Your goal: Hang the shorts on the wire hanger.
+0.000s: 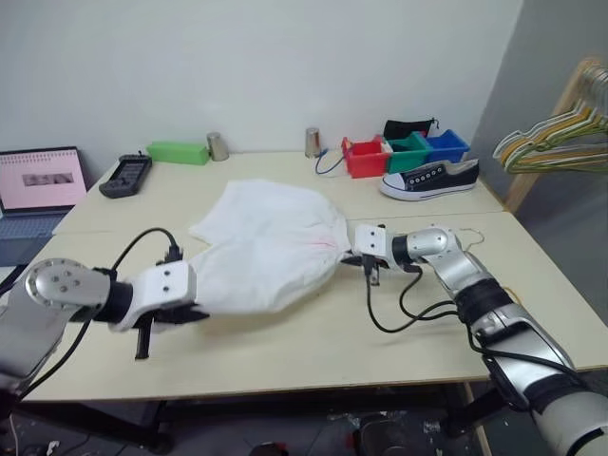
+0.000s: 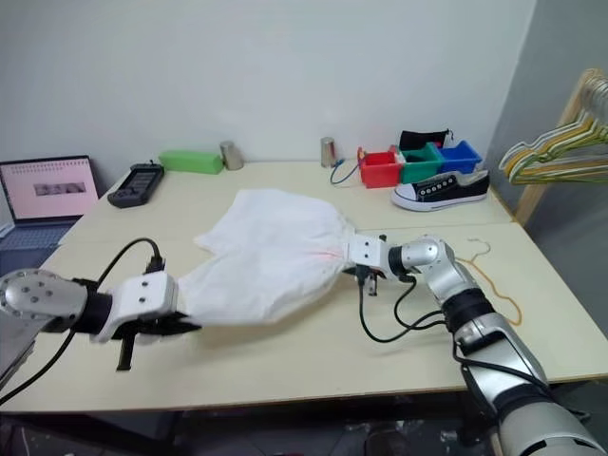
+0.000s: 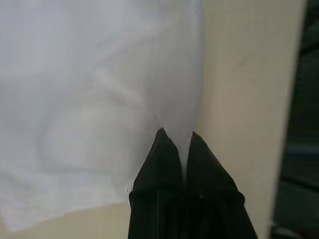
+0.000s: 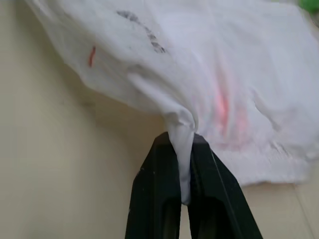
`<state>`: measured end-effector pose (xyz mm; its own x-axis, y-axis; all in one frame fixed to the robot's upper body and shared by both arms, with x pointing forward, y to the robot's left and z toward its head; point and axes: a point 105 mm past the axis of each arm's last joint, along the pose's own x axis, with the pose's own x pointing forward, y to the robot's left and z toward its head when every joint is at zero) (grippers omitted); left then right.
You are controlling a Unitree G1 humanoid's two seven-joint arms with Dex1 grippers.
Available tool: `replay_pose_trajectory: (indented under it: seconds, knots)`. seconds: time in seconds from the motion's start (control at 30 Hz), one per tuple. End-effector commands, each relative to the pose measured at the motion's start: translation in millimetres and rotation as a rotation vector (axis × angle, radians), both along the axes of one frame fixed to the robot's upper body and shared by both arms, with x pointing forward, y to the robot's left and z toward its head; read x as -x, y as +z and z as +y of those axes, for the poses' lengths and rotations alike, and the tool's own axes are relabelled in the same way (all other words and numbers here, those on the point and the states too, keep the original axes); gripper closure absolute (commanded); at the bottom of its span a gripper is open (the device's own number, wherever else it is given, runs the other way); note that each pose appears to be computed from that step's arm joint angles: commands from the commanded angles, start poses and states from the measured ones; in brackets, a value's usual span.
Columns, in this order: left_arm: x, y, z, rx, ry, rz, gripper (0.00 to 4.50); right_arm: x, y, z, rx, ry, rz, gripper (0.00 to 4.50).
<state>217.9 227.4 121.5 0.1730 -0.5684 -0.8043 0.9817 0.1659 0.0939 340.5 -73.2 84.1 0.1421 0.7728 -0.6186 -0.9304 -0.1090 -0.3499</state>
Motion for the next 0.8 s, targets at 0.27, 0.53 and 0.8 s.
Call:
replay_pose_trajectory:
  seconds: [0.27,0.53,0.8]
  knots:
    - [50,18,-45,0.238,-0.134,0.308,4.5,115,19,-37,0.187,0.298,0.518,4.46]
    - [-226,72,41,-0.15,0.556,-0.803,4.5,-112,119,14,-0.286,-0.576,-0.128,4.46]
    - [-214,318,42,-0.197,0.894,-1.909,4.5,-124,314,-11,-0.714,-0.963,-1.067,4.46]
